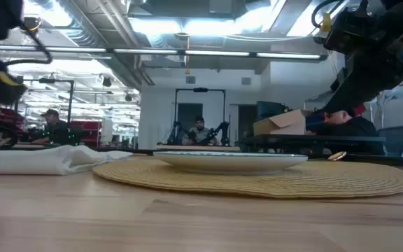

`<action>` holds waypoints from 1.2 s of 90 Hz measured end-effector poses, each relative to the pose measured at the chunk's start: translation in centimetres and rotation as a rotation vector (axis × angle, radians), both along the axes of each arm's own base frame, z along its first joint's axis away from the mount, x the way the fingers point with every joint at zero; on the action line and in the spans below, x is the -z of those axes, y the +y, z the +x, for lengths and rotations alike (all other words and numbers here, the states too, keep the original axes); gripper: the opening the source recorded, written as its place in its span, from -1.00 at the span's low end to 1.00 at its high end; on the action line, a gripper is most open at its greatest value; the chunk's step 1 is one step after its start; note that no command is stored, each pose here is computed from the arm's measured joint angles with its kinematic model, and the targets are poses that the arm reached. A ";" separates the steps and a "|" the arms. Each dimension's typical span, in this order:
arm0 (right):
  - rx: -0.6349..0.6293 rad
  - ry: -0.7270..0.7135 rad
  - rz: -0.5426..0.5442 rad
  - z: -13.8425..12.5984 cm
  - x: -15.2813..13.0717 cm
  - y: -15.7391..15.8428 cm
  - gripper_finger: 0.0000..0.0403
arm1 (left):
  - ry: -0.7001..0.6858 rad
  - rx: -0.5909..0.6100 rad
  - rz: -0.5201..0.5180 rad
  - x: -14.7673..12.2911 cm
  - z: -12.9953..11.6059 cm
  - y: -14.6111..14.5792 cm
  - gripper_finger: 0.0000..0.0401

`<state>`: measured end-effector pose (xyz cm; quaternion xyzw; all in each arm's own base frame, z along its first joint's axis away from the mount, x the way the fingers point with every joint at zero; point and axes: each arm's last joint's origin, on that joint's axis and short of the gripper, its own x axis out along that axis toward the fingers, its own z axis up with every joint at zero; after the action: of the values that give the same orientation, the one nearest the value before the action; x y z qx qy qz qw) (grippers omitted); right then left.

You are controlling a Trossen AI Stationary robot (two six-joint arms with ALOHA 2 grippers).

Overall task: Set table place
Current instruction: Put the green fork on top of the white table napkin

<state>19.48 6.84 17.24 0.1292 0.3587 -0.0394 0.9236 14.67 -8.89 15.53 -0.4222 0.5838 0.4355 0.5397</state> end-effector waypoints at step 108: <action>0.001 0.001 0.004 0.0 0.0 0.0 -1.00 | -0.410 -0.206 0.108 -1.0 5.3 6.3 -1.00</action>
<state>19.48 6.85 17.23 0.1313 0.3593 -0.0391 0.9231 19.95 -2.63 16.54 -0.5297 0.3918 0.4240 0.6214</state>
